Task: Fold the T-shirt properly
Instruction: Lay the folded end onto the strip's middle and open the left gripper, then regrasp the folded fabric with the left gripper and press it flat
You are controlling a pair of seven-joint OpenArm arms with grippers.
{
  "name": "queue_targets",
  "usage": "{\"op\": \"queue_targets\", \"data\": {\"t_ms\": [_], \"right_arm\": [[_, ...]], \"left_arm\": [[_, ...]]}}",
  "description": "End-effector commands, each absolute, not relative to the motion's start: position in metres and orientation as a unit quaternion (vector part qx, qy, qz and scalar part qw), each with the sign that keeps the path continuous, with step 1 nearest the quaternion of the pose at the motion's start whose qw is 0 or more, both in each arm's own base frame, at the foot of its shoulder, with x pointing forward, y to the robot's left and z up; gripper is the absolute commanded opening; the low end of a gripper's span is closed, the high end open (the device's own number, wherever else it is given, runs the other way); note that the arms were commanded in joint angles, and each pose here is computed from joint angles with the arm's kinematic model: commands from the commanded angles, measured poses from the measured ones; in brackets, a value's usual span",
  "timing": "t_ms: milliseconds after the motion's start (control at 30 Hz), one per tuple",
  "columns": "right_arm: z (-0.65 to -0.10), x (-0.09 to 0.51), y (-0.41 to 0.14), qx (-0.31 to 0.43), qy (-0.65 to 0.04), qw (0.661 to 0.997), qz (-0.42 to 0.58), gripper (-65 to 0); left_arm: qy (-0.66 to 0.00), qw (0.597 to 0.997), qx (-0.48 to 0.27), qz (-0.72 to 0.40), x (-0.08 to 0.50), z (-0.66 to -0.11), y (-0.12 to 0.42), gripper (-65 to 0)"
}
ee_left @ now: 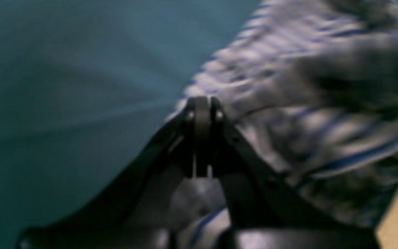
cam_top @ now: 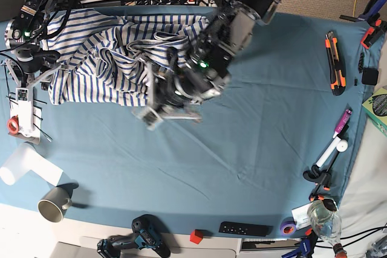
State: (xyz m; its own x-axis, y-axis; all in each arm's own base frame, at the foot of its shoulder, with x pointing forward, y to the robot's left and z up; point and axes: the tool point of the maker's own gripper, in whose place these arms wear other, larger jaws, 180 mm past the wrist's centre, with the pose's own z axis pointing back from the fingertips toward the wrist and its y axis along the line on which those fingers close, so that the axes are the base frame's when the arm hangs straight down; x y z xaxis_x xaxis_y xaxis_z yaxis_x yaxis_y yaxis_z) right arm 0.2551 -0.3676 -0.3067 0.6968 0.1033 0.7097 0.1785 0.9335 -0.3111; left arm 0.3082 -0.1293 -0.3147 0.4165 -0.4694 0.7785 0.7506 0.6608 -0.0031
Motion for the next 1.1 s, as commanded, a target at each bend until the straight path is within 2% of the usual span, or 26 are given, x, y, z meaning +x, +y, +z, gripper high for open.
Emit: {"op": "queue_targets", "data": {"t_ms": [0,333,633,933,1067], "right_arm": [[-0.291,0.263,-0.371,-0.191,-0.412,0.891,-0.015,-41.8],[-0.29,0.263,-0.371,-0.191,-0.414,0.89,-0.015,-41.8],[-0.291,0.263,-0.371,-0.191,-0.413,0.89,-0.015,-41.8],[-0.29,0.263,-0.371,-0.191,-0.414,0.89,-0.014,-41.8],[-0.29,0.264,-0.371,-0.19,-0.417,0.889,-0.014,-41.8]], "left_arm": [[-0.411,0.82,-0.173,-0.36,0.318,-0.3,-0.124,-65.0],[-0.314,0.87,-0.106,-0.365,0.278,-0.363,-0.048,-65.0],[-0.337,0.864,-0.132,-0.349,0.252,-0.348,-0.049,-65.0],[-0.296,0.833,-0.288,-0.366,0.201,-0.344,-0.093,-65.0],[-0.28,0.805,-0.344,-0.394,0.178,-0.337,-0.106,-65.0]]}}
